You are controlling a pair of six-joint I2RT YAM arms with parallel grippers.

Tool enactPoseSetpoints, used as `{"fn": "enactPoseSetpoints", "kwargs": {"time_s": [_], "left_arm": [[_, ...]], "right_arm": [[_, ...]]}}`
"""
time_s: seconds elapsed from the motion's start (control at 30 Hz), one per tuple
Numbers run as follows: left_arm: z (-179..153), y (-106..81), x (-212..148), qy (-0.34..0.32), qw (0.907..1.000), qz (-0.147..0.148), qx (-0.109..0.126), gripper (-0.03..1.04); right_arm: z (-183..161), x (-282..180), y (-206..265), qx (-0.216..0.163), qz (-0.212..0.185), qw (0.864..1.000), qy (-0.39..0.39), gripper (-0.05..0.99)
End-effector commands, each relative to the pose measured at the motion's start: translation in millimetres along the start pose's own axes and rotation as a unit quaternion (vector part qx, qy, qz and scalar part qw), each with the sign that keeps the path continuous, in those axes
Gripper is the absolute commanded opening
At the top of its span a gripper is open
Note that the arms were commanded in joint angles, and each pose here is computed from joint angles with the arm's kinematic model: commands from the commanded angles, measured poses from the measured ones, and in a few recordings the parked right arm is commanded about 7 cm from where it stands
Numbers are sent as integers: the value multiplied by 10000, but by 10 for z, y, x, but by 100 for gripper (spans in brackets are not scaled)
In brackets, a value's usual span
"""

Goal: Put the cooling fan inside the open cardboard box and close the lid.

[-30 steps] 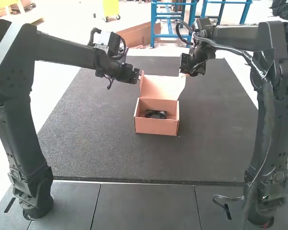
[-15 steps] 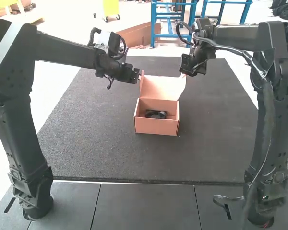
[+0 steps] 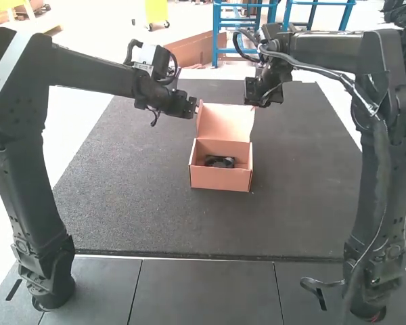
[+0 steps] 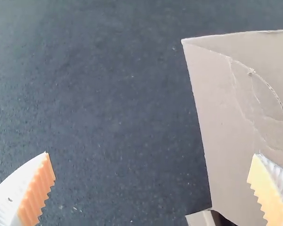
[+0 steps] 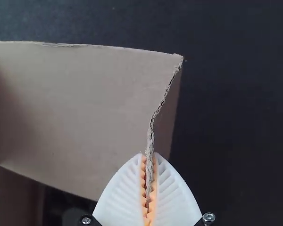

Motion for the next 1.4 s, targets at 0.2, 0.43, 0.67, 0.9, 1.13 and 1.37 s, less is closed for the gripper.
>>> {"fn": "enactPoseSetpoints", "kwargs": {"time_s": [0.2,0.43,0.67,0.9,1.13,1.37], "left_arm": [[134,-45,-63,-130,9999,-74,6,97],[108,-87,-98,-38,9999,-112,26,97],[104,-170,-146,0,9998,-185,50,97],[59,-195,-216,100,9997,-209,70,97],[-4,-198,-277,200,9995,-214,76,97],[-92,-193,-346,245,9994,-206,92,97]], "right_arm": [[-81,-225,-29,-222,-187,9995,-102,-1],[-170,-284,6,-278,-170,9994,-85,-1],[-291,-335,90,-369,-123,9992,-38,-1],[-443,-366,143,-445,-130,9989,55,-1],[-605,-392,204,-563,-226,9981,109,-1],[-720,-396,200,-538,-294,9980,163,-1]]}}
Point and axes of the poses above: each hand's point on the last joint's axis, 136 mm out from that joint toward the fingers, its own x axis out along the fingers, its own y axis along the line the jaws close on, z = x × y, the point moved 6 cm from there along -x, back along the fingers, and after that the axes turned 3 degrees about x, right-handed, at the moved point
